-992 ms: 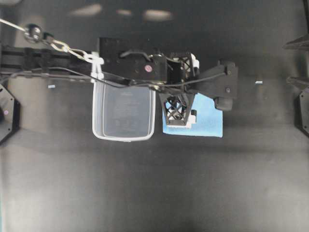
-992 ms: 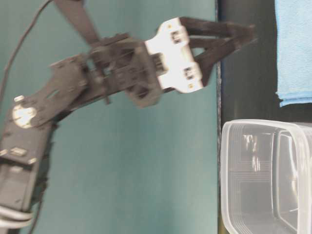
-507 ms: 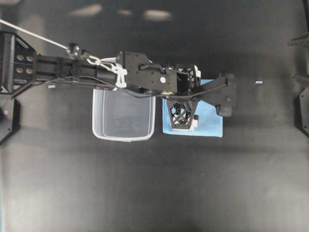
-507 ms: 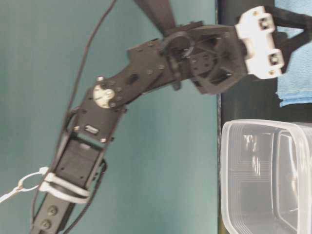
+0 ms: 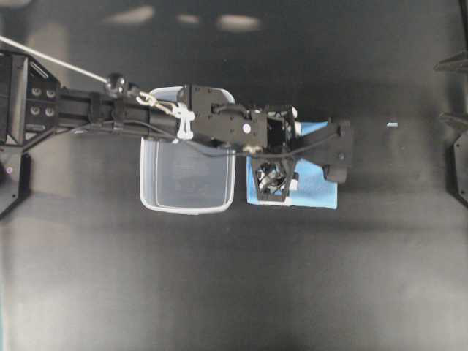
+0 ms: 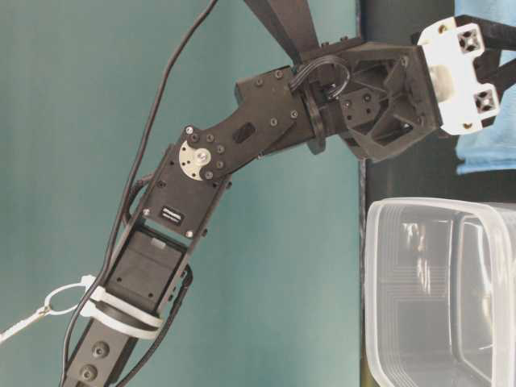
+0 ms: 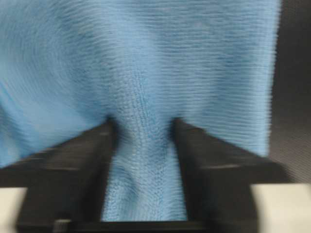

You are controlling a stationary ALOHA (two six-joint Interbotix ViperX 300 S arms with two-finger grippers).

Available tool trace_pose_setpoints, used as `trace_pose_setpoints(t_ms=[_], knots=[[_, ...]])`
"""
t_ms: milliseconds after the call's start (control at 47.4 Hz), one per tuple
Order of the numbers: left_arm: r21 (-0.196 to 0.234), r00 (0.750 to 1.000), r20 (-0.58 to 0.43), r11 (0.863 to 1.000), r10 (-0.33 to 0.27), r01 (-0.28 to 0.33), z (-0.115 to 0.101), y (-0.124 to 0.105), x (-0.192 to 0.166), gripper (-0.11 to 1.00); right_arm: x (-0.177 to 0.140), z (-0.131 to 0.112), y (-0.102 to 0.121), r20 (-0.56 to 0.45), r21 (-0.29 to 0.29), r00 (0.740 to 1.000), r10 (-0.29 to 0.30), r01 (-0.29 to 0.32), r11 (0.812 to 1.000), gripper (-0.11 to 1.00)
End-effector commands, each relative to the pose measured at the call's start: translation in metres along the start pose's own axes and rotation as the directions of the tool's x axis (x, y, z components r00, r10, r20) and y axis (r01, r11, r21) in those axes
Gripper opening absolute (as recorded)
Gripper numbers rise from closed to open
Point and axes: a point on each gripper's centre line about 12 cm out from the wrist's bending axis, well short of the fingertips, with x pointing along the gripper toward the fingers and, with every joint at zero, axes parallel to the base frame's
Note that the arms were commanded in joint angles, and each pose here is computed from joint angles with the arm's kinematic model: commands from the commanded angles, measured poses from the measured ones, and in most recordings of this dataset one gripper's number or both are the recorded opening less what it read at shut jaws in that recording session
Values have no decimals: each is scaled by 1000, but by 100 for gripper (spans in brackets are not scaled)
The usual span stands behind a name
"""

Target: Place the blue towel into the container with the left arm.

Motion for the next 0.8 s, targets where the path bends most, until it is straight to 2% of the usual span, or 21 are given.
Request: trace_pose_setpoints(t_ms=[0,84,127,317,485,654,781], knots=[[18,1000,-13,1000,-3,4,0,-6,0,32,2,2,0,-3,3,1000,-3,3,1000,79],[17,1000,2,1000,-2,2,3,-4,-7,12,1,1,0,-7,3,1000,-4,4,1000,79],[16,1000,16,1000,2,-2,6,-3,-12,6,1,1,0,-6,3,1000,-4,4,1000,78],[8,996,92,1000,15,-16,25,3,-49,6,1,0,-1,-9,3,1000,-4,4,1000,78],[-6,990,137,1000,23,-23,39,7,-109,6,0,-1,-1,-9,3,1000,-4,4,1000,78],[-10,986,167,999,31,-30,37,9,-170,6,0,-1,-1,-6,3,1000,-4,4,1000,78],[-19,987,160,999,33,-30,22,10,-213,6,-1,0,0,-3,4,1000,-3,3,1000,78]])
